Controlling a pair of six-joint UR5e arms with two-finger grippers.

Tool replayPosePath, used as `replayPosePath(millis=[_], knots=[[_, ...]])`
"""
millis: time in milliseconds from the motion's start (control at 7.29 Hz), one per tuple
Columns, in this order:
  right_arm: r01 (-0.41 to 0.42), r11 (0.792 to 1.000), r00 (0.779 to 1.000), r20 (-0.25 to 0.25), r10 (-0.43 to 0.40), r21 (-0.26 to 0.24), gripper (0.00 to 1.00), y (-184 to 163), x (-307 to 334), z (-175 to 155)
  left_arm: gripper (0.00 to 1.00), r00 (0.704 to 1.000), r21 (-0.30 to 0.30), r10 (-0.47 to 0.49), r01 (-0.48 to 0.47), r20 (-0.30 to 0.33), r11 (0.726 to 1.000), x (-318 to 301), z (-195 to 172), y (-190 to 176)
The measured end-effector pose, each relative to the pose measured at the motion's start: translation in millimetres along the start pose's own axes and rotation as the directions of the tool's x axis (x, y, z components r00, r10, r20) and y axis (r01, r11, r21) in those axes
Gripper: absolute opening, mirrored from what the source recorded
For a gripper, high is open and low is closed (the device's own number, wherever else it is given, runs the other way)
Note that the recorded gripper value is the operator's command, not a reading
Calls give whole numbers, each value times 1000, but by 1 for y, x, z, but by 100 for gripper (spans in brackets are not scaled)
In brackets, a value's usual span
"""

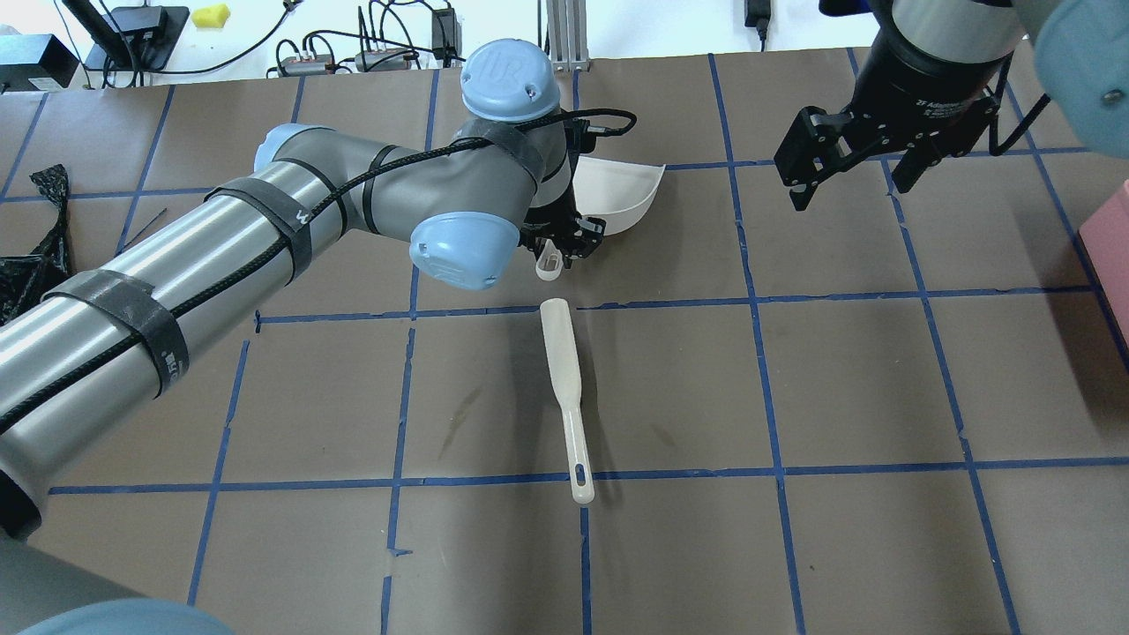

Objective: Sweep and dump trash in nearest bin

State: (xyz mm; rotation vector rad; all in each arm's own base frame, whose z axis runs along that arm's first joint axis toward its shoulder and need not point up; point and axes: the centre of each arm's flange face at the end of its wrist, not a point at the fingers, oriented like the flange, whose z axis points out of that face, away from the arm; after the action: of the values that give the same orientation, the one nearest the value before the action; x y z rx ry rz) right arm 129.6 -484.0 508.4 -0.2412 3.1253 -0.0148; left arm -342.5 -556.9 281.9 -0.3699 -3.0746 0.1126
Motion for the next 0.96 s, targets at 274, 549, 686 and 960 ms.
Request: replayPosePath(millis=[274,549,686,960], knots=[[0,1000,1000,0,0,-3,100,0,0,1,100,999,7,-44,44,-1,999,-2,-14,3],[-3,1000,1000,1,3,-5,100,0,1,2,100,997,-9,-71,71,2,997,-23,-39,6],[-4,1000,1000,2,4,-6,100,0,2,2,100,996,-18,-88,88,1,996,-46,-60,6],[-2,1000,1000,4,2,-5,100,0,0,2,100,995,-46,-100,100,1,994,-98,-112,17]])
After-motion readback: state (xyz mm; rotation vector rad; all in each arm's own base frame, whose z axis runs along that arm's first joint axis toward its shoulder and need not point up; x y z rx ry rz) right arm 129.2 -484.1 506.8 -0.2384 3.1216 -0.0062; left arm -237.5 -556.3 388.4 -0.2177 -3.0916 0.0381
